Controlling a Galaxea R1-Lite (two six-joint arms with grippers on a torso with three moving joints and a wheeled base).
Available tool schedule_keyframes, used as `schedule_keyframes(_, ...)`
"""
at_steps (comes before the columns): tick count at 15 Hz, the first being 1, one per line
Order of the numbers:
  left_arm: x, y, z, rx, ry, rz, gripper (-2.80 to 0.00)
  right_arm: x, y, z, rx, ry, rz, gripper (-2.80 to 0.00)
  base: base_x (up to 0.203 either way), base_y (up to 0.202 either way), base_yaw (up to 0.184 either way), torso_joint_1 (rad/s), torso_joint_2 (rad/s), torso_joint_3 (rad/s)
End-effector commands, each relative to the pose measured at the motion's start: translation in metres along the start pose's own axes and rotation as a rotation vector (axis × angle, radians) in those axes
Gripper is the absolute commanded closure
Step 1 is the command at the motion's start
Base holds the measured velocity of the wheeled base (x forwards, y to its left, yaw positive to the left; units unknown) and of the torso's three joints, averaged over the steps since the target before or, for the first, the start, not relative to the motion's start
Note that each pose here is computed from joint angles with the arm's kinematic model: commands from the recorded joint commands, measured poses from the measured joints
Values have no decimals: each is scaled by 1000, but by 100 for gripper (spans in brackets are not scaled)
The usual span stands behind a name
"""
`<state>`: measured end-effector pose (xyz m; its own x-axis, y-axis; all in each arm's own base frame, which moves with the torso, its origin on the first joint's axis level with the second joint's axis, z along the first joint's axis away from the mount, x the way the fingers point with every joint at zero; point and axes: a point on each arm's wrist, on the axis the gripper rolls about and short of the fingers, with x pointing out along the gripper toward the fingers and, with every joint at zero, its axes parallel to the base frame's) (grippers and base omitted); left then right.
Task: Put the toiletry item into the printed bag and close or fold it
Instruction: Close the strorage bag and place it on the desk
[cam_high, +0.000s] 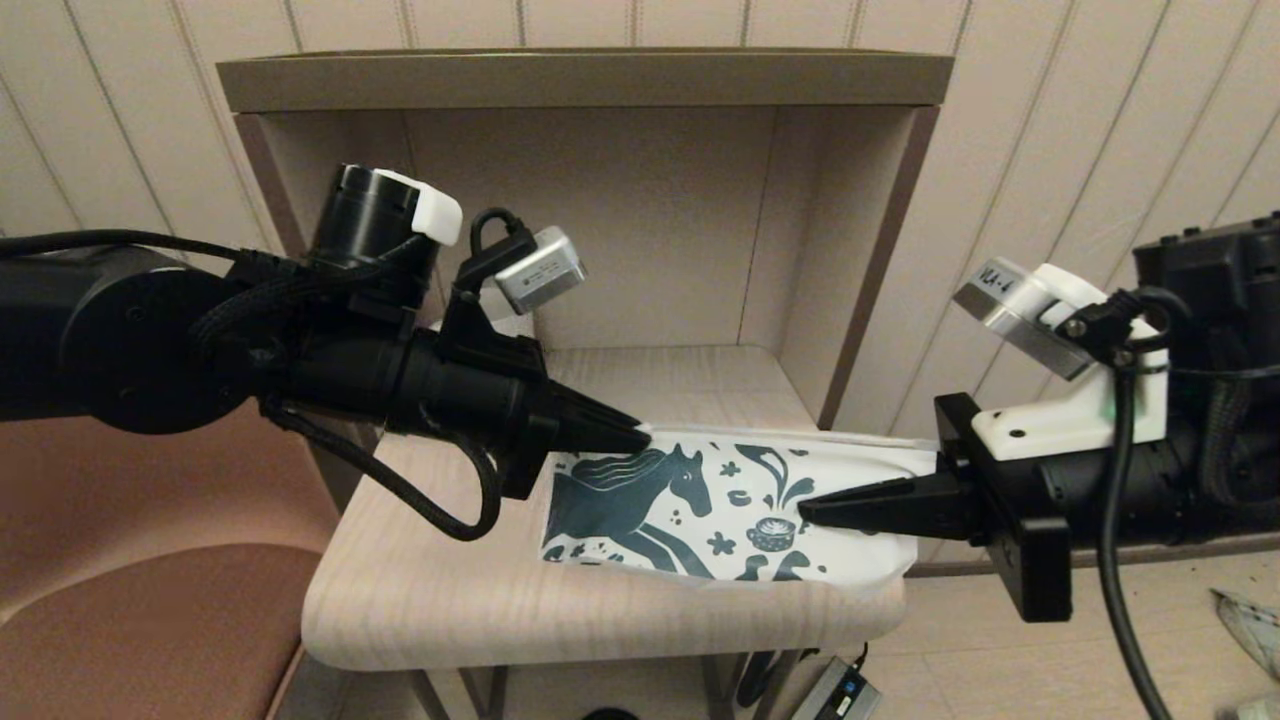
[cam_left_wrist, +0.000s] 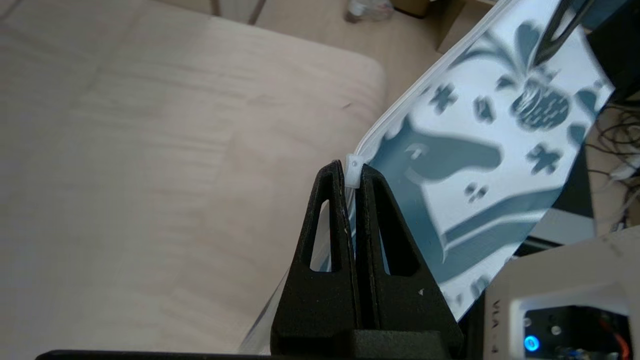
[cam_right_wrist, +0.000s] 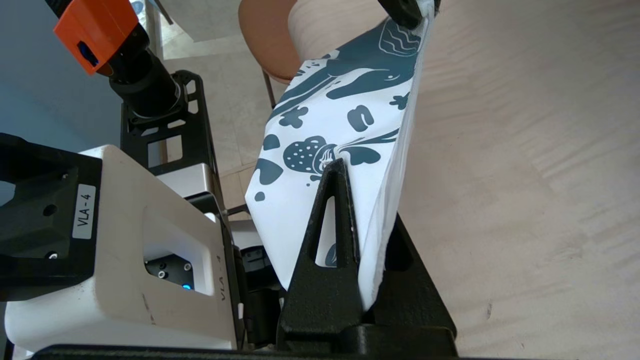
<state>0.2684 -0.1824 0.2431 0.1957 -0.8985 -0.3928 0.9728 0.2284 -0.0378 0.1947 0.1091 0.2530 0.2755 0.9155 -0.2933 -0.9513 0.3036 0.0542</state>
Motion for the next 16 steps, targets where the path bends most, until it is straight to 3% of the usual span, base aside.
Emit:
schedule_keyframes(1, -7, 2, -2, -4, -1, 14, 0, -2, 2, 1, -8, -7, 2, 0, 0, 0, 0, 0, 0, 0)
schedule_keyframes(16, -30, 8, -21, -30, 13, 61, 0, -3, 3, 2, -13, -11, 3, 0, 0, 0, 0, 0, 0, 0)
